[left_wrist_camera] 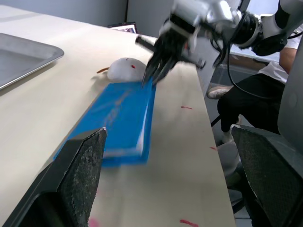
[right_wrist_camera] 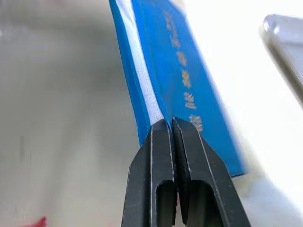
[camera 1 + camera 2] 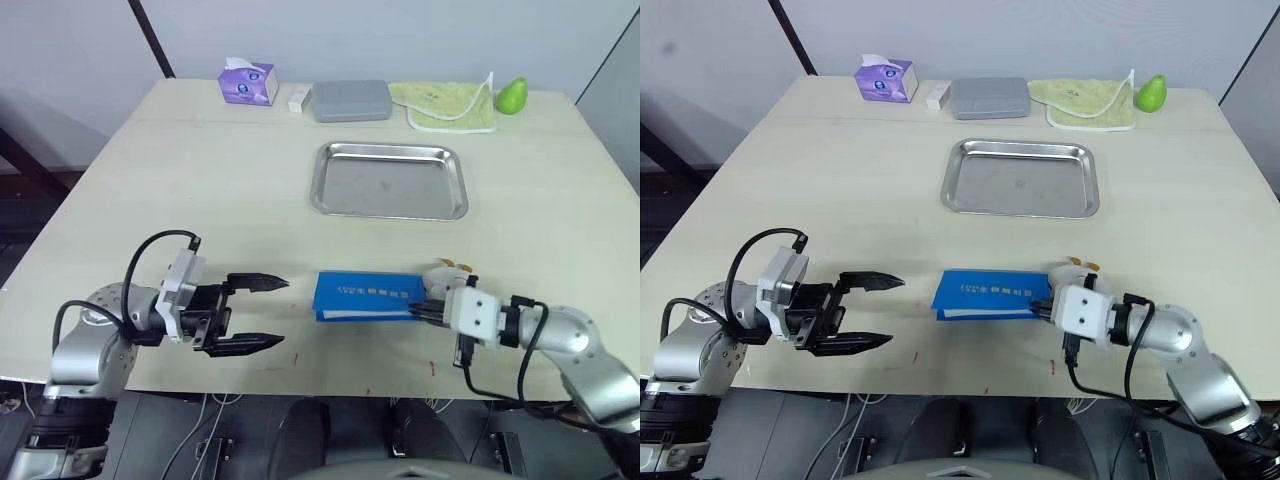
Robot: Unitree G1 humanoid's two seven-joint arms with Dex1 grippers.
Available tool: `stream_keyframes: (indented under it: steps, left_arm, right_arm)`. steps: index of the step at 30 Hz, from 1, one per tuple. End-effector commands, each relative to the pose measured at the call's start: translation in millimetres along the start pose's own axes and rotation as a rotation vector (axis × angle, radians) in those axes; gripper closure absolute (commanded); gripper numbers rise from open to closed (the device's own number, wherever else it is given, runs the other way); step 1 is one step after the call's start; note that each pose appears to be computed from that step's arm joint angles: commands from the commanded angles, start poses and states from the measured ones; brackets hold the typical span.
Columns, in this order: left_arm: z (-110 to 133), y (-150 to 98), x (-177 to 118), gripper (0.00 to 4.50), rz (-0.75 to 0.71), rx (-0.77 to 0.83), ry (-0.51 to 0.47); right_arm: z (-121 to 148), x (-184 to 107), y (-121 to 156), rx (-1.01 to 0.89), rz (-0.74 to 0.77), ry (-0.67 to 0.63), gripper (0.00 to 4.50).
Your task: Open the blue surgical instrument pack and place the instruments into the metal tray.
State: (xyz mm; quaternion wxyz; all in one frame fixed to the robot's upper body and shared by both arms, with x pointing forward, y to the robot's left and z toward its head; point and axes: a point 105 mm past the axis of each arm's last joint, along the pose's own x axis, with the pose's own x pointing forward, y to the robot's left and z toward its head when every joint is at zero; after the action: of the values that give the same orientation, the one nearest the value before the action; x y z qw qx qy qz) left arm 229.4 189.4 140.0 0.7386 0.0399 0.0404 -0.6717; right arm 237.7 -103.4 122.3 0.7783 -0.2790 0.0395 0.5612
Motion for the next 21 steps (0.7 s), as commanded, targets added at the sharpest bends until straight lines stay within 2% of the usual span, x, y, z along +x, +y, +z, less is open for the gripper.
stream_keyframes:
  steps: [1,7,12,21]
  left_arm:
    - [9.9,2.4,-4.2,0.00,0.007,0.043,-0.038]
    - [8.9,6.5,-6.5,0.00,0.030,0.029,-0.061]
    - [6.8,6.3,-7.9,0.00,0.034,0.026,-0.061]
    - [1.4,8.8,-5.4,0.00,0.037,0.020,-0.065]
  right_arm:
    - [22.6,-9.4,-4.4,0.066,0.056,-0.049,4.49]
    - [24.1,-20.7,-18.8,0.296,0.200,0.003,4.49]
    - [20.2,-27.5,-25.3,0.393,0.286,0.078,4.49]
    - [14.1,-13.3,-40.6,0.464,0.353,0.128,4.49]
